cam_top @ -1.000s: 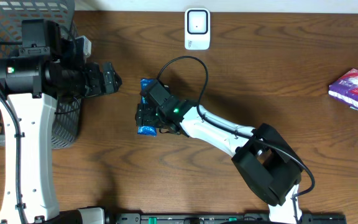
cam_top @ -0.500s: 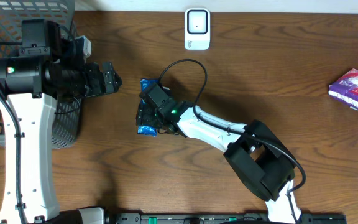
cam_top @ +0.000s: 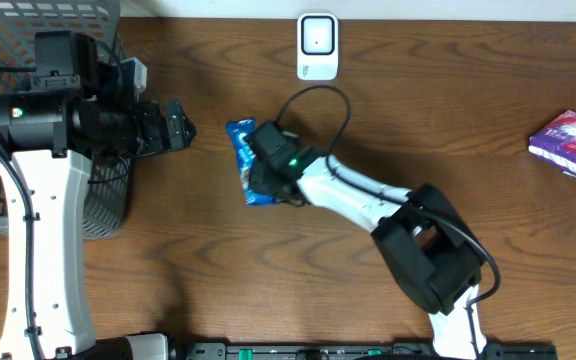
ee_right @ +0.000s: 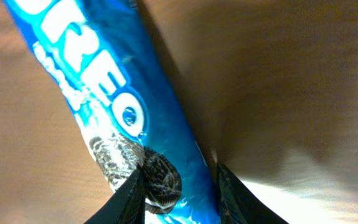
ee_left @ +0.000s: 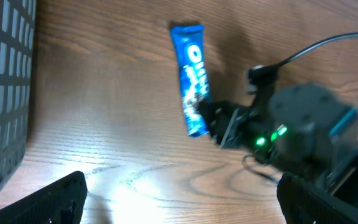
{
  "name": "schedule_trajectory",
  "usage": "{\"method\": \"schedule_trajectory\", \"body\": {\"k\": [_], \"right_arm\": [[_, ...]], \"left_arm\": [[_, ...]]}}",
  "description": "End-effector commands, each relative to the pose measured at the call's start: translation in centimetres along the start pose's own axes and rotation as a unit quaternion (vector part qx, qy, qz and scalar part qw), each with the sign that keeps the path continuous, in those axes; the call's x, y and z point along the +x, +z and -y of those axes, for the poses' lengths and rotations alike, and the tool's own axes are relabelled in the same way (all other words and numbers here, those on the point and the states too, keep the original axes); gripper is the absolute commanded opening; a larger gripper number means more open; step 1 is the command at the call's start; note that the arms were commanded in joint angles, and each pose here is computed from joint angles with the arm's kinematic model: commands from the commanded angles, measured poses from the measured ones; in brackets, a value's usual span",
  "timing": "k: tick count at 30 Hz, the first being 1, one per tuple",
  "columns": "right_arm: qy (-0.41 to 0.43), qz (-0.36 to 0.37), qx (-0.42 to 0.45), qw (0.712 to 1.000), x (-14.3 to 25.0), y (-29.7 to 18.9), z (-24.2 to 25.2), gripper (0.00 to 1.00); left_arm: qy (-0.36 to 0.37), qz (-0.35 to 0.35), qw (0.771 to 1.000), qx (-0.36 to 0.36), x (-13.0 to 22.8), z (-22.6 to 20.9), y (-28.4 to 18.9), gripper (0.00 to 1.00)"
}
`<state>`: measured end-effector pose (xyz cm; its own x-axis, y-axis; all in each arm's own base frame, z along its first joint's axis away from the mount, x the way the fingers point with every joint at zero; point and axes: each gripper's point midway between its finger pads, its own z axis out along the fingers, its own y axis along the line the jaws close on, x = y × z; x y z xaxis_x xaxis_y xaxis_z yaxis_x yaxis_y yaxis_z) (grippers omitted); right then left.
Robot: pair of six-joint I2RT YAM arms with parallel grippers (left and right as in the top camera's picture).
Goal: Scan the item barcode
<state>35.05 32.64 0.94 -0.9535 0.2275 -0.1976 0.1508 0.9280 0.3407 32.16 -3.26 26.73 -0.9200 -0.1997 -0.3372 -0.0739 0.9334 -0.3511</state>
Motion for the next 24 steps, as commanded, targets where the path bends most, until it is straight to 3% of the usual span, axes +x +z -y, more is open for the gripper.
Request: {"method": "schedule_trajectory", "body": {"k": [1,7,11,16,24], "right_arm": [[0.009,0.036,0.082,0.996,-2.9,0.0,5.4,0.30],[-0.039,0.047,0.098,0.993,-5.3,-2.8,7.3,0.31],[-0.116,0.072,0.105,0.985,-6.6,-5.2,6.9,0.38],[-0.222,0.112,0.090,0.965,-7.9,-8.8,4.9,0.65],[-0.326,0.125,0.061,0.935,-8.2,-8.1,2.4,0.91]], "left_arm": [[0.007,-0.001,1.000,-0.003,0.0,-0.1,0.1,0.98],[0.007,-0.001,1.000,-0.003,0.0,-0.1,0.1,0.98],[0.007,-0.001,1.000,-0.003,0.0,-0.1,0.1,0.98],[0.007,-0.001,1.000,-0.003,0.0,-0.1,0.1,0.98],[0.007,-0.001,1.000,-0.003,0.0,-0.1,0.1,0.98]]}}
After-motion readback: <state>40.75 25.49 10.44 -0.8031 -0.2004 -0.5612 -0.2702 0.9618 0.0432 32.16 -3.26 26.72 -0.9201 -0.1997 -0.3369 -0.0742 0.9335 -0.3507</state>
